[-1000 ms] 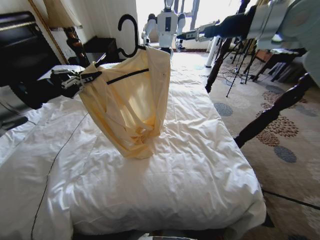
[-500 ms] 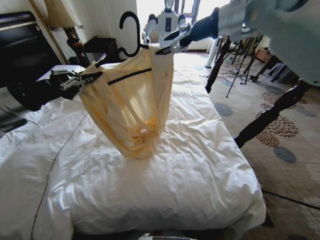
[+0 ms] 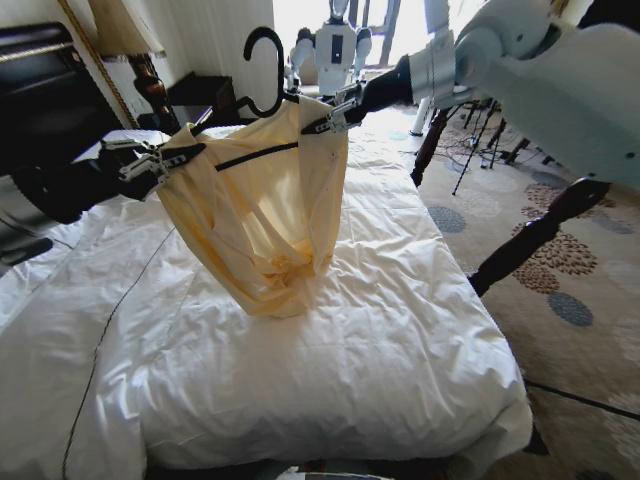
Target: Pick up the clothes from the bed and hang them on the clothes hanger.
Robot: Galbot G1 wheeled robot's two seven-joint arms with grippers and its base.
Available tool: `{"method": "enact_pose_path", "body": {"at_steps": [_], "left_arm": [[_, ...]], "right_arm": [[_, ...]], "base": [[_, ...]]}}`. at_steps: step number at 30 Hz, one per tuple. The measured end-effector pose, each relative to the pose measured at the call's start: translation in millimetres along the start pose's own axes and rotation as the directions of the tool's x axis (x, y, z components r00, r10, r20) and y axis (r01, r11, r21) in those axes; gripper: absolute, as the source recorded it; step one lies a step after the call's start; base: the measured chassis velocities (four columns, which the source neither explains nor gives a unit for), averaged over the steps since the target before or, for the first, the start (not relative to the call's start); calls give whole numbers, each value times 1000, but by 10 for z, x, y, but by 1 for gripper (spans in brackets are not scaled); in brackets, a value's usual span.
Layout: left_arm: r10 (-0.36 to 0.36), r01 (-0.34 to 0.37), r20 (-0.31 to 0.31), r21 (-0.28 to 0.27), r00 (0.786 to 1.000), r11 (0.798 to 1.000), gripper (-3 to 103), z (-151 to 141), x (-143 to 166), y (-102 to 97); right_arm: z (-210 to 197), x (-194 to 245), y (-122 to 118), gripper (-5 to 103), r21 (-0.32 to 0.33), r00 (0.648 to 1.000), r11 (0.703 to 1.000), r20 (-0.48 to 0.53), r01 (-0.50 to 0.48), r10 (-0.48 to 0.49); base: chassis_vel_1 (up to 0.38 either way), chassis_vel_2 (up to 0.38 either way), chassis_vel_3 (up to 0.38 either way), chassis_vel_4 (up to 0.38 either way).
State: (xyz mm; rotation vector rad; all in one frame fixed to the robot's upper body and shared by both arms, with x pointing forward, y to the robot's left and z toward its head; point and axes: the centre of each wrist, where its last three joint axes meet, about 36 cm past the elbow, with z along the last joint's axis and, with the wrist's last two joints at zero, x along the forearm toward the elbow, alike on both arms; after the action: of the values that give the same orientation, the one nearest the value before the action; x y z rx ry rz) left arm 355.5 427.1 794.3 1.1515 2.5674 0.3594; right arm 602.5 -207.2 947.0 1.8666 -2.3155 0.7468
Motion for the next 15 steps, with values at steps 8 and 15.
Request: {"method": "enact_pose_path", "body": {"at_steps": [8, 15], "left_arm": [[-14, 14, 1, -8, 1000, 1000, 4, -20, -34, -47], [-45, 45, 5, -14, 999, 999, 12, -41, -63, -90]], "right_arm": [[66, -19, 57, 3, -26, 999, 1000, 44, 17, -16], [85, 24, 85, -1, -38, 998, 999, 58, 3, 0]], "base": [[0, 0, 0, 0], [0, 0, 0, 0]]}}
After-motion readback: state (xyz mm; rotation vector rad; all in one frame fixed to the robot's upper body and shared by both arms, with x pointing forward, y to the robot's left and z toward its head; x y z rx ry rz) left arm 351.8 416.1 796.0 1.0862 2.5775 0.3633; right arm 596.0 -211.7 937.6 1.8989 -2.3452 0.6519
